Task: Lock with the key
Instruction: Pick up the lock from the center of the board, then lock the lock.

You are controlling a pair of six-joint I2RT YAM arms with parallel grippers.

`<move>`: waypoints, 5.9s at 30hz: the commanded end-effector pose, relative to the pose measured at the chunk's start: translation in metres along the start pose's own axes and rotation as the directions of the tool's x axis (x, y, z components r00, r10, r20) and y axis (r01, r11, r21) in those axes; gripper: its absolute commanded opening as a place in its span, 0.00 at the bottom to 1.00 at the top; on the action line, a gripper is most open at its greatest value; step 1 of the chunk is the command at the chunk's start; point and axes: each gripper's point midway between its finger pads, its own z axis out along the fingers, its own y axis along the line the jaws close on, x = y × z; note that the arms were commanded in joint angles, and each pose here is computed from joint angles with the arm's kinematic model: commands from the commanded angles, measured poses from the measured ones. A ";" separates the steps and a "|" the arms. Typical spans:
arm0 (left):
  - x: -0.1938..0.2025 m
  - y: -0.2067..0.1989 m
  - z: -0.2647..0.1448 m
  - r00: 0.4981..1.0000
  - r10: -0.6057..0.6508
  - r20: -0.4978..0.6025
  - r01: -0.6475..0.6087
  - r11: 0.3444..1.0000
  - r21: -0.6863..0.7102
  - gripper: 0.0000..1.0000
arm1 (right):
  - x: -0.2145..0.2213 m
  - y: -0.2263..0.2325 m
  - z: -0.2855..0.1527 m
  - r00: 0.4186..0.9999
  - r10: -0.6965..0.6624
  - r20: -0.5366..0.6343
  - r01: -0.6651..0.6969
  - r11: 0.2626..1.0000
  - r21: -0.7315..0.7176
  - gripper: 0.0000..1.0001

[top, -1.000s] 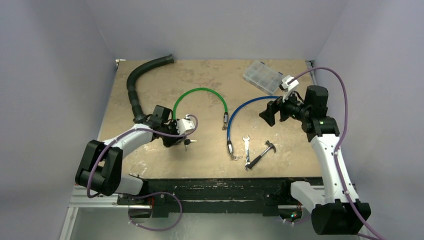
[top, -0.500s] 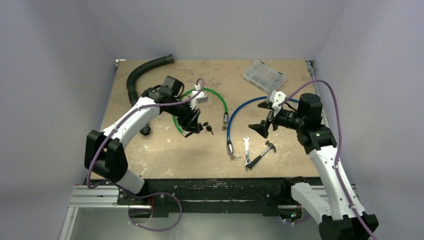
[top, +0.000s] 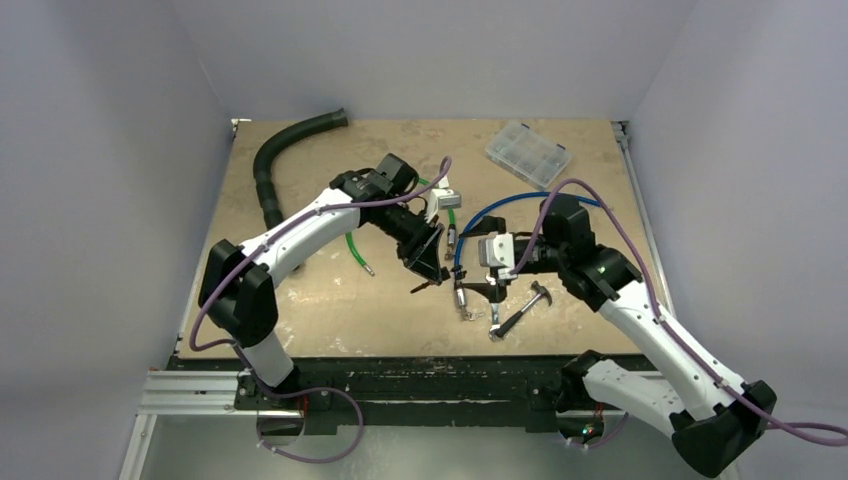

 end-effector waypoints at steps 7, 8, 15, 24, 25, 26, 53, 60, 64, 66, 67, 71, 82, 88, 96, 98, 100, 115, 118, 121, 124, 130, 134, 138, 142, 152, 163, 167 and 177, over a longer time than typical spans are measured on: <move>-0.026 -0.032 0.007 0.999 0.003 0.042 -0.008 0.992 0.126 0.09 | -0.004 0.013 0.021 0.987 -0.160 -0.017 0.159 0.985 -0.061 0.85; -0.027 -0.033 0.007 0.999 0.004 0.044 -0.009 0.992 0.127 0.09 | 0.001 0.017 0.023 0.987 -0.161 -0.030 0.158 0.984 -0.080 0.84; -0.034 -0.040 0.005 0.998 0.018 0.062 -0.026 0.990 0.141 0.09 | 0.018 0.026 0.028 0.983 -0.165 -0.077 0.154 0.980 -0.128 0.76; -0.039 -0.046 0.005 0.997 0.013 0.073 -0.025 0.987 0.159 0.06 | 0.025 0.028 0.034 0.977 -0.193 -0.086 0.179 0.972 -0.151 0.62; -0.040 -0.047 0.005 0.997 0.014 0.075 -0.026 0.986 0.163 0.06 | 0.026 0.029 0.034 0.976 -0.197 -0.091 0.181 0.971 -0.154 0.61; -0.041 -0.047 0.005 0.997 0.013 0.077 -0.026 0.986 0.167 0.06 | 0.028 0.029 0.034 0.975 -0.202 -0.097 0.186 0.970 -0.159 0.61; -0.101 0.005 -0.120 0.881 0.227 0.416 -0.125 0.958 -0.258 1.00 | -0.007 -0.015 0.017 0.967 0.255 -0.017 -0.253 0.965 0.065 0.00; -0.089 -0.017 -0.147 0.802 0.450 0.393 -0.263 0.857 -0.444 1.00 | -0.033 -0.041 -0.007 0.845 0.517 0.137 -0.530 0.844 0.085 0.00; -0.071 -0.028 -0.138 0.810 0.451 0.375 -0.296 0.867 -0.402 0.96 | -0.052 -0.043 -0.012 0.790 0.580 0.196 -0.595 0.803 0.022 0.00; -0.063 -0.035 -0.126 0.815 0.470 0.339 -0.344 0.863 -0.370 0.94 | -0.059 -0.040 -0.013 0.780 0.589 0.212 -0.600 0.800 -0.015 0.00; -0.061 -0.039 -0.120 0.811 0.493 0.313 -0.374 0.850 -0.371 0.93 | -0.062 -0.038 -0.013 0.777 0.591 0.217 -0.599 0.800 -0.034 0.00; -0.058 -0.055 -0.104 0.778 0.570 0.263 -0.474 0.808 -0.349 0.89 | -0.066 -0.040 -0.012 0.768 0.599 0.228 -0.605 0.795 -0.049 0.00; -0.068 -0.070 -0.083 0.763 0.577 0.293 -0.501 0.813 -0.296 0.51 | -0.067 -0.050 -0.017 0.801 0.552 0.229 -0.571 0.821 0.020 0.00; -0.069 -0.070 -0.079 0.773 0.552 0.312 -0.480 0.831 -0.280 0.23 | -0.068 -0.051 -0.016 0.806 0.544 0.233 -0.563 0.826 0.017 0.00; -0.057 -0.069 -0.074 0.809 0.519 0.277 -0.464 0.852 -0.242 0.30 | -0.067 -0.048 -0.015 0.817 0.534 0.216 -0.548 0.837 0.004 0.00; -0.050 -0.070 -0.076 0.814 0.527 0.246 -0.475 0.846 -0.240 0.53 | -0.065 -0.048 -0.015 0.825 0.527 0.203 -0.540 0.842 0.010 0.00; -0.043 -0.069 -0.078 0.831 0.514 0.214 -0.464 0.851 -0.245 0.67 | -0.064 -0.047 -0.016 0.829 0.523 0.196 -0.535 0.845 0.010 0.00; -0.072 -0.069 -0.086 0.747 0.606 0.274 -0.520 0.789 -0.326 0.55 | -0.062 -0.024 -0.009 0.869 0.478 0.130 -0.475 0.878 -0.057 0.00; -0.079 -0.069 -0.084 0.738 0.611 0.287 -0.523 0.786 -0.330 0.55 | -0.064 -0.021 -0.006 0.872 0.474 0.126 -0.469 0.881 -0.067 0.00; -0.079 -0.071 -0.078 0.743 0.605 0.286 -0.529 0.793 -0.302 0.50 | -0.065 -0.023 -0.006 0.874 0.470 0.127 -0.465 0.883 -0.063 0.00; -0.075 -0.070 -0.075 0.754 0.596 0.276 -0.528 0.800 -0.286 0.40 | -0.066 -0.026 -0.006 0.871 0.474 0.129 -0.471 0.880 -0.056 0.00; -0.056 -0.070 -0.073 0.786 0.574 0.231 -0.519 0.815 -0.259 0.42 | -0.071 -0.025 -0.007 0.858 0.492 0.148 -0.488 0.870 -0.065 0.00; -0.050 -0.071 -0.071 0.800 0.550 0.239 -0.500 0.832 -0.242 0.36 | -0.071 -0.023 -0.007 0.852 0.502 0.150 -0.498 0.865 -0.067 0.00; -0.051 -0.073 -0.072 0.794 0.558 0.241 -0.506 0.827 -0.246 0.26 | -0.065 -0.023 -0.007 0.858 0.496 0.133 -0.495 0.868 -0.047 0.00; -0.049 -0.075 -0.072 0.790 0.566 0.236 -0.517 0.822 -0.239 0.07 | -0.064 -0.023 -0.006 0.857 0.499 0.130 -0.498 0.866 -0.049 0.00; -0.059 -0.069 -0.064 0.820 0.498 0.283 -0.448 0.865 -0.227 0.00 | -0.071 -0.025 0.000 0.852 0.500 0.153 -0.494 0.866 -0.077 0.00; -0.070 -0.073 -0.047 0.819 0.463 0.339 -0.420 0.886 -0.196 0.00 | -0.078 -0.025 0.011 0.839 0.516 0.172 -0.505 0.857 -0.108 0.00; -0.075 -0.074 -0.044 0.814 0.459 0.356 -0.420 0.888 -0.185 0.00 | -0.080 -0.024 0.015 0.837 0.518 0.178 -0.504 0.855 -0.120 0.00; -0.076 -0.081 -0.030 0.808 0.471 0.353 -0.447 0.881 -0.153 0.00 | -0.087 -0.028 0.019 0.833 0.514 0.205 -0.497 0.858 -0.134 0.00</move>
